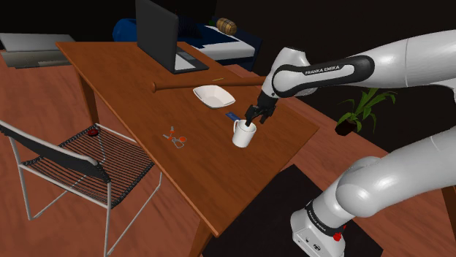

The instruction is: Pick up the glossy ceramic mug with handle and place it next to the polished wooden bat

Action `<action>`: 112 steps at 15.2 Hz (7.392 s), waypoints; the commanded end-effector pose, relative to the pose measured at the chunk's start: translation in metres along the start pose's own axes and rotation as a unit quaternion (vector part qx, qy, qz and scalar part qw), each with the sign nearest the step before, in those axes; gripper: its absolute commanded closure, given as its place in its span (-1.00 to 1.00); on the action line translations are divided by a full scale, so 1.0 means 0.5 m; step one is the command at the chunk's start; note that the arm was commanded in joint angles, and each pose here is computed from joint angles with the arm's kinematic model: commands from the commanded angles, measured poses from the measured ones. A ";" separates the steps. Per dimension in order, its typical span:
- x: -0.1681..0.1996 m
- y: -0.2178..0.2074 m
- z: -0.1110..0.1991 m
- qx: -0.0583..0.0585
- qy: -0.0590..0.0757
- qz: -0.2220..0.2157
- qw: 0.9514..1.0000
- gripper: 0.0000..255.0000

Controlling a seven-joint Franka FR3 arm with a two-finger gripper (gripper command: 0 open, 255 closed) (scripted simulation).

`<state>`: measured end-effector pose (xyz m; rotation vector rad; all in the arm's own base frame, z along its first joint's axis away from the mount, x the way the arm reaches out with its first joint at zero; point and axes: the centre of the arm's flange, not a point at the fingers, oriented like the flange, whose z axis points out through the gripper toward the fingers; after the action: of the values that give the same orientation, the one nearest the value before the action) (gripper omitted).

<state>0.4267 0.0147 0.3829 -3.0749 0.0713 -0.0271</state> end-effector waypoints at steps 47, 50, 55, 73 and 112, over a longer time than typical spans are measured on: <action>0.009 -0.014 -0.192 0.000 0.000 0.000 1.000 1.00; 0.010 -0.016 -0.224 0.000 0.000 0.000 1.000 1.00; 0.011 -0.020 -0.276 0.000 0.000 0.000 1.000 1.00; 0.159 0.402 -0.314 0.000 0.000 0.000 1.000 1.00; 0.185 0.512 0.006 0.000 0.000 0.000 1.000 1.00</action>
<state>0.5071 -0.2445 0.3646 -3.0743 0.0721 -0.0273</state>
